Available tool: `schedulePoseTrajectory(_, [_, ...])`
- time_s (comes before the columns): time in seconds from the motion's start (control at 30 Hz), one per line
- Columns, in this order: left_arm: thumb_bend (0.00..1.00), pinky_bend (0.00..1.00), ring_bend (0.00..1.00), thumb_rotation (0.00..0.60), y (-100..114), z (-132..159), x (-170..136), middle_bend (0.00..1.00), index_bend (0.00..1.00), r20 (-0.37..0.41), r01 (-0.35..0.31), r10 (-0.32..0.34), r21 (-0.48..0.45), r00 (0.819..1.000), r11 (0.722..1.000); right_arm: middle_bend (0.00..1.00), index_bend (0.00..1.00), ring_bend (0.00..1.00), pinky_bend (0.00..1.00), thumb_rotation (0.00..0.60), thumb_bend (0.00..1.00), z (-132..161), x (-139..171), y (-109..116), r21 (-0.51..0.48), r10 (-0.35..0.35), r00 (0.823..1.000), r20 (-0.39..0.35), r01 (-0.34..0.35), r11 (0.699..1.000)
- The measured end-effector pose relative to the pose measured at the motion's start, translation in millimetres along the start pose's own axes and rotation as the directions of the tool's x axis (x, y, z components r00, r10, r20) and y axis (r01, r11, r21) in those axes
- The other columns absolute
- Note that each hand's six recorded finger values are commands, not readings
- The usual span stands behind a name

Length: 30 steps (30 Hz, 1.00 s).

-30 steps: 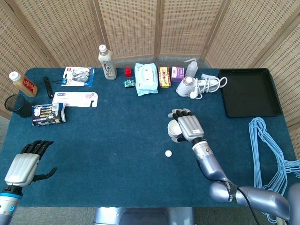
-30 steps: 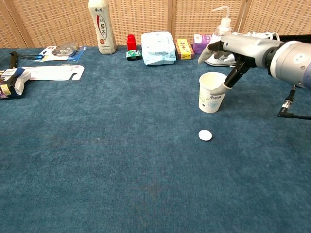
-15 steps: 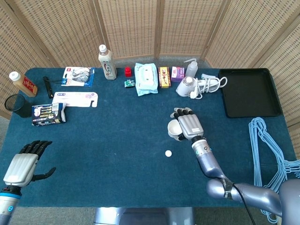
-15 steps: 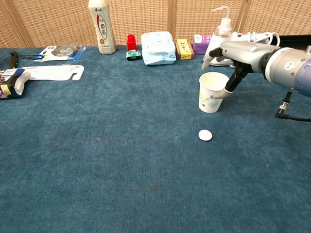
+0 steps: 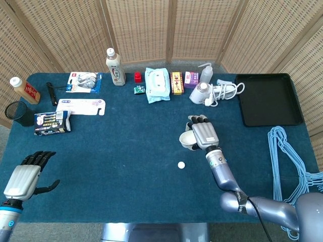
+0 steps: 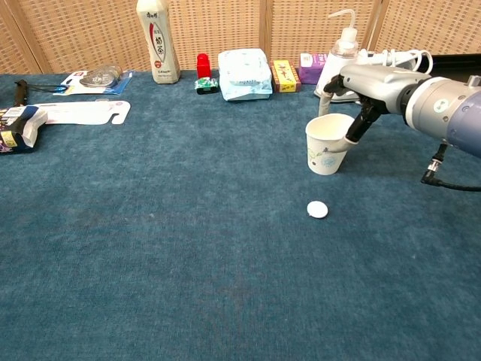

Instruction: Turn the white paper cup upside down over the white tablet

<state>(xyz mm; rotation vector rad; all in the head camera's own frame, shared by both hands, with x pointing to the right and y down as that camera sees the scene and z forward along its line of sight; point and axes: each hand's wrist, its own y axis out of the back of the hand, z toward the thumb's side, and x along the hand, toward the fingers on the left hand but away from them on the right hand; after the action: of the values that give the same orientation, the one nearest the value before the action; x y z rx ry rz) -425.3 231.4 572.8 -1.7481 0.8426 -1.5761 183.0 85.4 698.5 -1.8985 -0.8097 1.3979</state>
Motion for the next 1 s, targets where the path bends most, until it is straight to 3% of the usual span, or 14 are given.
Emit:
schedulePoseTrajectory(0.27, [0.25, 0.16, 0.12, 0.33, -1, -2, 0, 0.18, 0.12, -0.004, 0.002, -0.002, 0.001, 1.0, 1.0, 0.2, 0.44, 0.18, 0.1, 0.566, 0.22, 0, 3, 4, -0.121, 0.004, 1.0, 0.007, -0.003, 0.993])
schedulePoseTrajectory(0.43, [0.25, 0.16, 0.12, 0.33, -1, 0, 0, 0.18, 0.12, 0.0, 0.003, -0.003, 0.003, 1.0, 1.0, 0.2, 0.44, 0.18, 0.1, 0.566, 0.22, -8, 6, 4, -0.265, 0.015, 0.999, 0.04, -0.004, 0.964])
schedulePoseTrajectory(0.57, [0.25, 0.16, 0.12, 0.336, 2, 2, 1, 0.18, 0.12, 0.007, -0.002, 0.002, 0.007, 1.0, 1.0, 0.2, 0.44, 0.18, 0.1, 0.567, 0.22, -16, 9, 1, -0.407, 0.037, 0.997, 0.07, -0.005, 0.913])
schedulePoseTrajectory(0.83, [0.25, 0.16, 0.12, 0.327, 5, 5, 0, 0.18, 0.12, 0.012, -0.007, 0.007, 0.013, 1.0, 1.0, 0.21, 0.44, 0.19, 0.1, 0.566, 0.22, -32, 17, -18, -0.623, 0.104, 0.988, 0.118, -0.008, 0.782])
schedulePoseTrajectory(0.9, [0.25, 0.16, 0.12, 0.331, 5, 6, 0, 0.18, 0.12, 0.012, -0.008, 0.008, 0.014, 1.0, 1.0, 0.21, 0.44, 0.19, 0.09, 0.566, 0.22, -37, 19, -25, -0.65, 0.115, 0.985, 0.131, -0.002, 0.76])
schedulePoseTrajectory(1.0, [0.25, 0.16, 0.12, 0.331, 6, 7, 0, 0.18, 0.12, 0.012, -0.01, 0.009, 0.016, 1.0, 1.0, 0.21, 0.38, 0.19, 0.09, 0.558, 0.22, -41, 21, -34, -0.662, 0.132, 0.982, 0.137, -0.008, 0.749])
